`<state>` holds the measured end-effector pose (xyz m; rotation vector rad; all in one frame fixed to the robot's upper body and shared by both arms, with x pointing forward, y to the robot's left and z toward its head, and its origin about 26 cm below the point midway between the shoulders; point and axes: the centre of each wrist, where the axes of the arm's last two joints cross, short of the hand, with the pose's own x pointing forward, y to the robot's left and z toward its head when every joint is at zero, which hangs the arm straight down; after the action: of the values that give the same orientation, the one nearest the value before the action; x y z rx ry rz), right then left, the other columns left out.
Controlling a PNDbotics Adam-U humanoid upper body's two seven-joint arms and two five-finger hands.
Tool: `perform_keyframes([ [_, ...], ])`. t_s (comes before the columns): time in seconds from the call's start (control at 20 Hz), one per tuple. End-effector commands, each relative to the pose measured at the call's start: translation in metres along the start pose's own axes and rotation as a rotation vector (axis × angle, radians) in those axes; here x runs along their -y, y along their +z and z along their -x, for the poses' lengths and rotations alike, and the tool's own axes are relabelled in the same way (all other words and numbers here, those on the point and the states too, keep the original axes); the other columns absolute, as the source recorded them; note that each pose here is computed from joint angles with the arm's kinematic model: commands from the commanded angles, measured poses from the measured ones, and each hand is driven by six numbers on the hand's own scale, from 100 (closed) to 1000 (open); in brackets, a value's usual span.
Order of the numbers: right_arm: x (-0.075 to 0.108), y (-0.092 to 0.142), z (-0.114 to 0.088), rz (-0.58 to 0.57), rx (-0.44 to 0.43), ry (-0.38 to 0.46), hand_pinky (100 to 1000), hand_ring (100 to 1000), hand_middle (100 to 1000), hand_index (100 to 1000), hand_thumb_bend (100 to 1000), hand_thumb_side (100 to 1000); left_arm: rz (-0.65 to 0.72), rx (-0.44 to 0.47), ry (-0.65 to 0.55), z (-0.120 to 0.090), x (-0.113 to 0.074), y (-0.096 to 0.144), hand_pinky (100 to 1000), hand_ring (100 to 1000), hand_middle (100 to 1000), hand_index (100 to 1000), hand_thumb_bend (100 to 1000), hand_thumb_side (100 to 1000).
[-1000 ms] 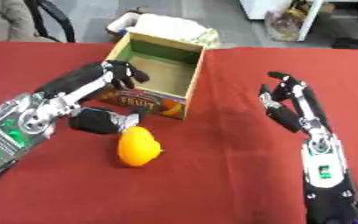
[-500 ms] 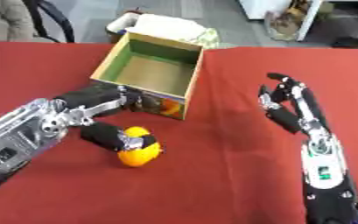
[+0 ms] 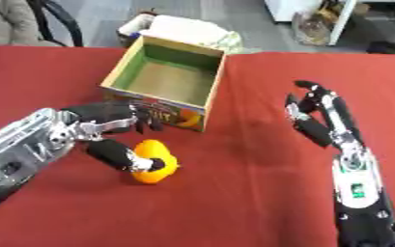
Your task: Pick up objects on the table and place them in the box.
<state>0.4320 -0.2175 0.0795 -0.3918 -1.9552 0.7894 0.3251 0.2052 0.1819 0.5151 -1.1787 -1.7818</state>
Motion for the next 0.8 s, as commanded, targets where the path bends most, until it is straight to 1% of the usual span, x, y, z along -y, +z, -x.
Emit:
perform_keyframes([
  [0.05, 0.0113, -0.0049, -0.0035, 0.013, 0.02, 0.024, 591, 588, 395, 873, 100, 655, 0.015, -0.018, -0.038, 0.0014, -0.0122, 0.0086, 738, 764, 792, 888, 485, 772],
  [0.35, 0.0118, -0.005, -0.0033, 0.013, 0.019, 0.025, 591, 589, 395, 873, 100, 657, 0.089, -0.042, -0.082, 0.0006, -0.0178, 0.0138, 742, 766, 793, 888, 511, 743],
  [0.5, 0.0119, -0.0052, -0.0032, 0.013, 0.018, 0.025, 591, 589, 395, 874, 100, 658, 0.103, -0.059, -0.102, 0.0005, -0.0179, 0.0141, 738, 760, 788, 887, 506, 717],
  [0.6, 0.0119, -0.0052, -0.0032, 0.013, 0.018, 0.026, 592, 589, 395, 874, 100, 658, 0.103, -0.07, -0.114, 0.001, -0.0173, 0.0134, 734, 752, 779, 885, 492, 645],
  [0.7, 0.0118, -0.005, -0.0031, 0.014, 0.018, 0.026, 592, 589, 395, 874, 100, 659, 0.097, -0.082, -0.126, 0.0016, -0.0173, 0.0131, 731, 747, 775, 882, 482, 594],
  [0.75, 0.0118, -0.0049, -0.003, 0.014, 0.017, 0.026, 592, 589, 395, 874, 100, 660, 0.092, -0.089, -0.133, 0.0017, -0.0177, 0.0133, 725, 736, 767, 880, 472, 503],
  [0.8, 0.0118, -0.0048, -0.0029, 0.014, 0.017, 0.026, 592, 589, 395, 874, 100, 660, 0.086, -0.097, -0.141, 0.0017, -0.018, 0.0135, 724, 735, 765, 880, 470, 479],
])
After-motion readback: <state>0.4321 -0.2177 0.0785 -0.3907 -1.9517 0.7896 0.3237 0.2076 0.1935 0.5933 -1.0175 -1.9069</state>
